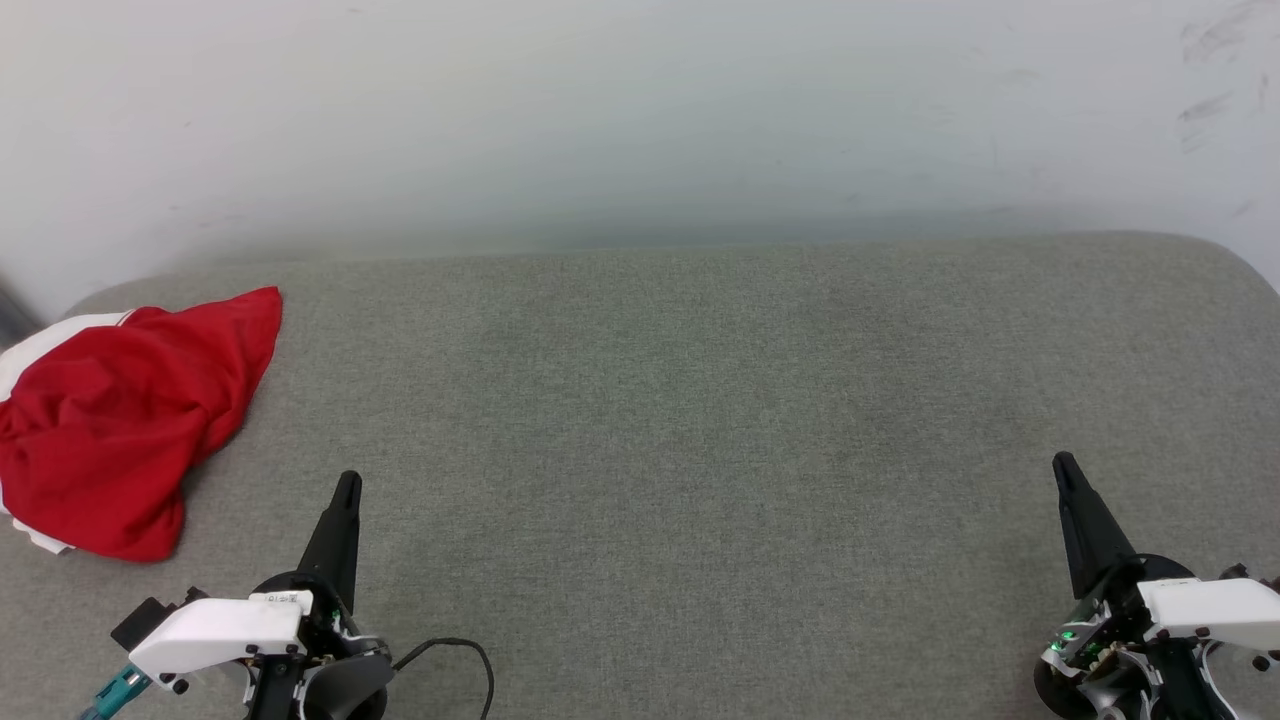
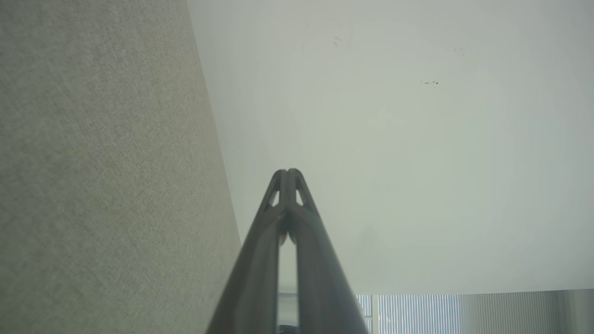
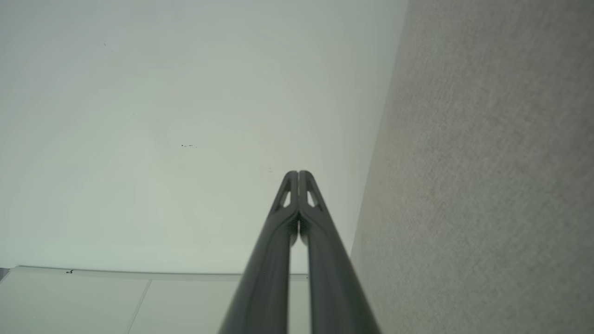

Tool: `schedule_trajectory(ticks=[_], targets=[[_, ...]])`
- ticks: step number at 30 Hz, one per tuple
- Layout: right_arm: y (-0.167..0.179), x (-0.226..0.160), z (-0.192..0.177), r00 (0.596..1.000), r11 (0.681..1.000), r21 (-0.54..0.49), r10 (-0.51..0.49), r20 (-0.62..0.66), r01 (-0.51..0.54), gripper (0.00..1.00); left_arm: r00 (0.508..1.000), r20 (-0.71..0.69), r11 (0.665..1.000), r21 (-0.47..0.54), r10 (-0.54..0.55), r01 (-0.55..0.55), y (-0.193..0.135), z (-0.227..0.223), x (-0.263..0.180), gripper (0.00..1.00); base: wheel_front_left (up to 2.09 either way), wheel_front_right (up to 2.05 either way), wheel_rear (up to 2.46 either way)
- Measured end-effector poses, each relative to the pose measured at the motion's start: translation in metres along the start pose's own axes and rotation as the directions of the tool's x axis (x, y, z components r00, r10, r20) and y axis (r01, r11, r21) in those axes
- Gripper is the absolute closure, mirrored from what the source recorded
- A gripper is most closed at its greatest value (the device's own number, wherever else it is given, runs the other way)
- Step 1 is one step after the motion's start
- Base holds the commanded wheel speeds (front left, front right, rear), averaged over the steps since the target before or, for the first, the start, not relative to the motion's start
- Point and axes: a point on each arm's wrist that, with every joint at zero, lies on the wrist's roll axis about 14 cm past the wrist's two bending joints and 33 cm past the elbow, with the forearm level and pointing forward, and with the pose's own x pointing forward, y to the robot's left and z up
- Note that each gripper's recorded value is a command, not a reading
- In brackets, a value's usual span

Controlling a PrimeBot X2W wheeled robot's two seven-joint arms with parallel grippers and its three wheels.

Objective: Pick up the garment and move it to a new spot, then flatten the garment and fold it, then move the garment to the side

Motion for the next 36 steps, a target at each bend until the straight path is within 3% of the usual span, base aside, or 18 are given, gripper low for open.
schedule_trajectory(ticks=[20, 21, 26, 36], targets=[[-0.001, -0.001, 0.0, 1.0, 1.0, 0.0, -0.004, 0.0, 0.004, 1.0, 1.0, 0.0, 1.0, 0.0, 0.004, -0.004, 0.001, 0.0, 0.0, 1.0, 0.0, 0.0, 0.0], [-0.005, -0.002, 0.0, 1.0, 1.0, 0.001, -0.016, 0.001, 0.016, 0.0, 1.0, 0.0, 1.0, -0.002, 0.015, -0.015, 0.005, 0.0, -0.002, 0.0, 0.0, 0.0, 0.0], [-0.03, -0.014, 0.001, 0.996, 0.996, 0.005, -0.09, 0.007, 0.09, 0.0, 0.996, 0.006, 0.996, -0.009, 0.093, -0.092, 0.031, 0.0, -0.014, 0.0, 0.0, 0.0, 0.0], [-0.029, -0.014, 0.0, 0.996, 0.995, -0.049, -0.089, 0.031, 0.09, 0.0, 0.995, 0.046, 0.996, 0.028, 0.085, -0.086, 0.029, 0.004, -0.016, 0.0, 0.0, 0.0, 0.0]])
